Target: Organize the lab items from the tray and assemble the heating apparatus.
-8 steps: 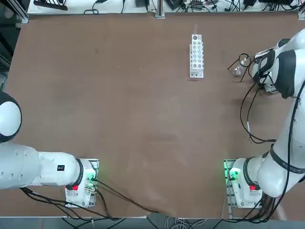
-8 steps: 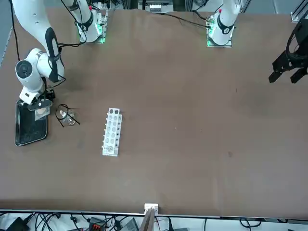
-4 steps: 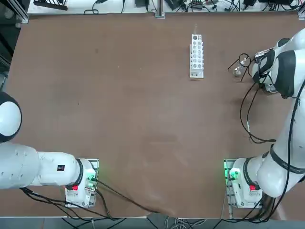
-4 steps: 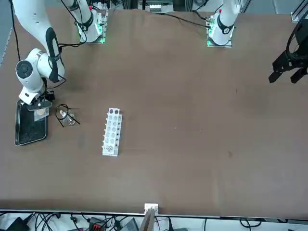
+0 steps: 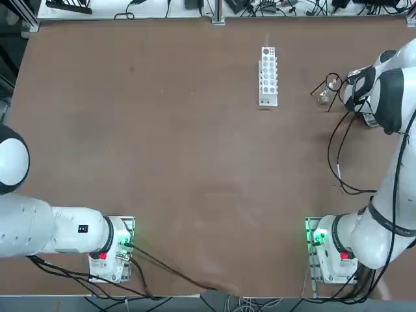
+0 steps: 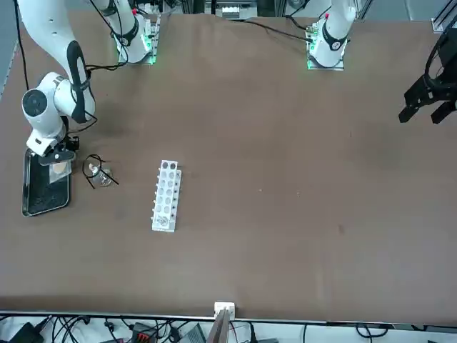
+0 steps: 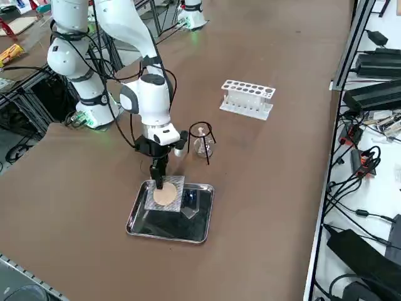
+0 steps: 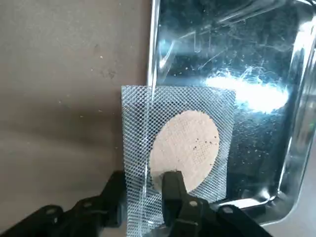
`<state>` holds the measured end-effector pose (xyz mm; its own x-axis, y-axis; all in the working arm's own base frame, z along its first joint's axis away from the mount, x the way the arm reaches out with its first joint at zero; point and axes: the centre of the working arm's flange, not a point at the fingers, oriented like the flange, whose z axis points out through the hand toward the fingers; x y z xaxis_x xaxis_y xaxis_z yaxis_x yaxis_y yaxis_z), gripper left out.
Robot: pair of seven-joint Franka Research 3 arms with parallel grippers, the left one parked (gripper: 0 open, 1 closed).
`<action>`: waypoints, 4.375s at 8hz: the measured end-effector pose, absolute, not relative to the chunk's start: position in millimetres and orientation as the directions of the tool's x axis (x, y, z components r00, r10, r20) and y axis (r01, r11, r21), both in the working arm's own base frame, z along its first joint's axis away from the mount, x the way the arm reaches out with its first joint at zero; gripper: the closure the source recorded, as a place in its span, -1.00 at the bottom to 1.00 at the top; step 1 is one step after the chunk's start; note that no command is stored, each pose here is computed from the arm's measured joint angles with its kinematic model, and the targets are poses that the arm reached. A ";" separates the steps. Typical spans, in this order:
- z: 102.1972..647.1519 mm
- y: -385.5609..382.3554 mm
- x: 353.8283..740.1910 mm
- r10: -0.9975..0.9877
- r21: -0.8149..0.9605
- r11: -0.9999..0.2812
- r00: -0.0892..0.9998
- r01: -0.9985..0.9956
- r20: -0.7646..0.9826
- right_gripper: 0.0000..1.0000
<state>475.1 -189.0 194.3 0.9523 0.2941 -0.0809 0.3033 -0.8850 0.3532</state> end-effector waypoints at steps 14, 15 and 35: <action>319.8 -218.0 548.1 0.231 0.399 -0.885 0.970 0.240 -0.070 0.94; 344.2 -223.9 558.6 0.222 0.395 -0.888 0.972 0.234 -0.076 0.95; 323.7 195.9 582.2 0.120 0.901 -0.343 0.964 0.264 -0.237 0.96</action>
